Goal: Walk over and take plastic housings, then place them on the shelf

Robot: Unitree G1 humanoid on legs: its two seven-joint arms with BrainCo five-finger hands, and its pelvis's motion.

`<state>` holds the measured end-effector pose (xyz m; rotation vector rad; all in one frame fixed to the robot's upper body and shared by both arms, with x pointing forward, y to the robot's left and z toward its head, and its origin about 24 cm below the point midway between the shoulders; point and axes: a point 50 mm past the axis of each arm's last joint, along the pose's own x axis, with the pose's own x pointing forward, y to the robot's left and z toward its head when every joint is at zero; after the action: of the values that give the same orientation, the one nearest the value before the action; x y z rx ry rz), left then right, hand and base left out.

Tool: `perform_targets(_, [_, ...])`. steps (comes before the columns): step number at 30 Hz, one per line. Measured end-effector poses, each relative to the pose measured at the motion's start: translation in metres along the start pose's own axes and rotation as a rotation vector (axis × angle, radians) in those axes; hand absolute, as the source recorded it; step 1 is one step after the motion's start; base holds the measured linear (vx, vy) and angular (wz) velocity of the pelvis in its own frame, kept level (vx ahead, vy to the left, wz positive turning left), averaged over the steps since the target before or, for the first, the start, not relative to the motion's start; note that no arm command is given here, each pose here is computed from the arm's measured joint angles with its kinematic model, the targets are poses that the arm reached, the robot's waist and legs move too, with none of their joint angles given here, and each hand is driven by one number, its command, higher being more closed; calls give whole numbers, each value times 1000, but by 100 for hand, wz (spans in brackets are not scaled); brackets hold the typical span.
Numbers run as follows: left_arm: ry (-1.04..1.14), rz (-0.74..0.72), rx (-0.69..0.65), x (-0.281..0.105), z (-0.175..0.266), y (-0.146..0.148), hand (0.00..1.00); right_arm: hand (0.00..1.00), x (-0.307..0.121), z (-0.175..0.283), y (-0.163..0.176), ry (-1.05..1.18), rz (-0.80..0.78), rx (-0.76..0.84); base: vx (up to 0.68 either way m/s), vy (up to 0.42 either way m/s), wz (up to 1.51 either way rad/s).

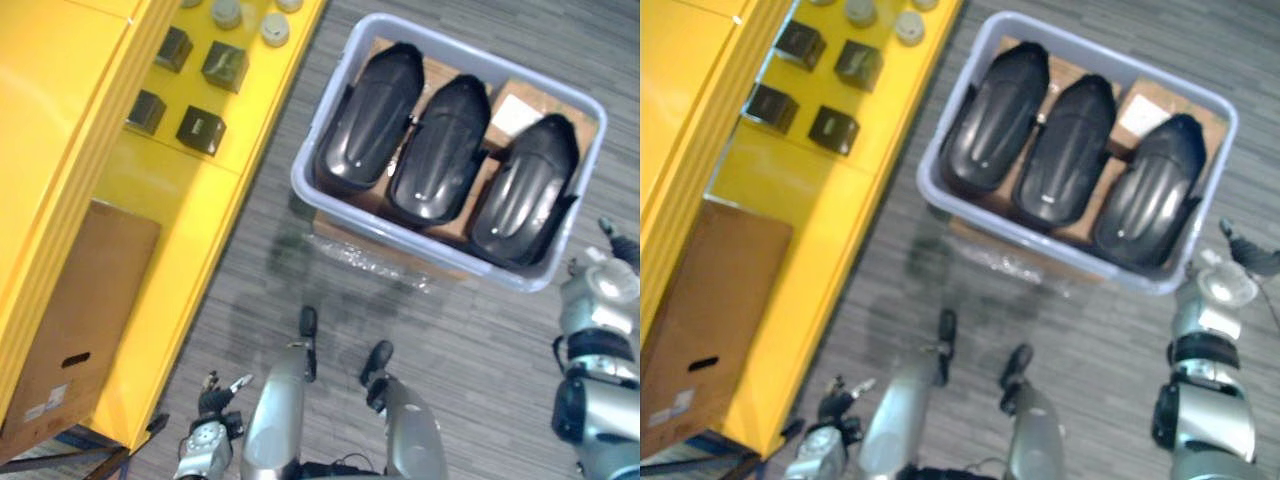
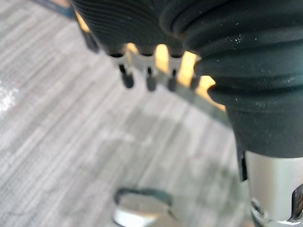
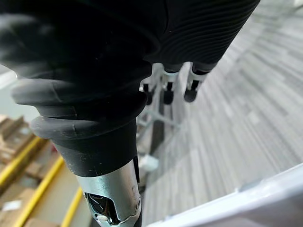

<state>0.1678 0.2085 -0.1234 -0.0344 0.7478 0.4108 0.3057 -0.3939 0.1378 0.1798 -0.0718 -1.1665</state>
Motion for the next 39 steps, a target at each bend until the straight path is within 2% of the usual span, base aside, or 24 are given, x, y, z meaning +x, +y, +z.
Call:
perform_targets(12, [4,-56,-50,-3,-3,-14,0,0,10,1,-4,81,-10,-65,-42,-14,7])
perform_targets(20, [7,-71,-68,-4,-3,-17,0,0,15,23,1,34,-11,-82,-60,-18,1])
perform_targets(22, [4,-77,-67,-4,-3,-19,0,0,14,35,6,-5,-34,-57,-15,2,2])
perform_targets(26, [2,-101,-74,-6,-5,-27,0,0,13,90,9,-259,-89,-22,-31,16,0])
perform_targets(30, [-6,-111,-77,-6,-4,-27,0,0,10,103,12,-336,-105,-21,0,0,0])
perform_targets(35, [-20,-123,-81,-6,-2,-28,0,0,9,101,16,-313,-93,-46,0,0,0])
perform_targets(39, [-33,-134,-99,-5,2,-32,0,0,12,91,15,-210,-105,-64,0,0,0])
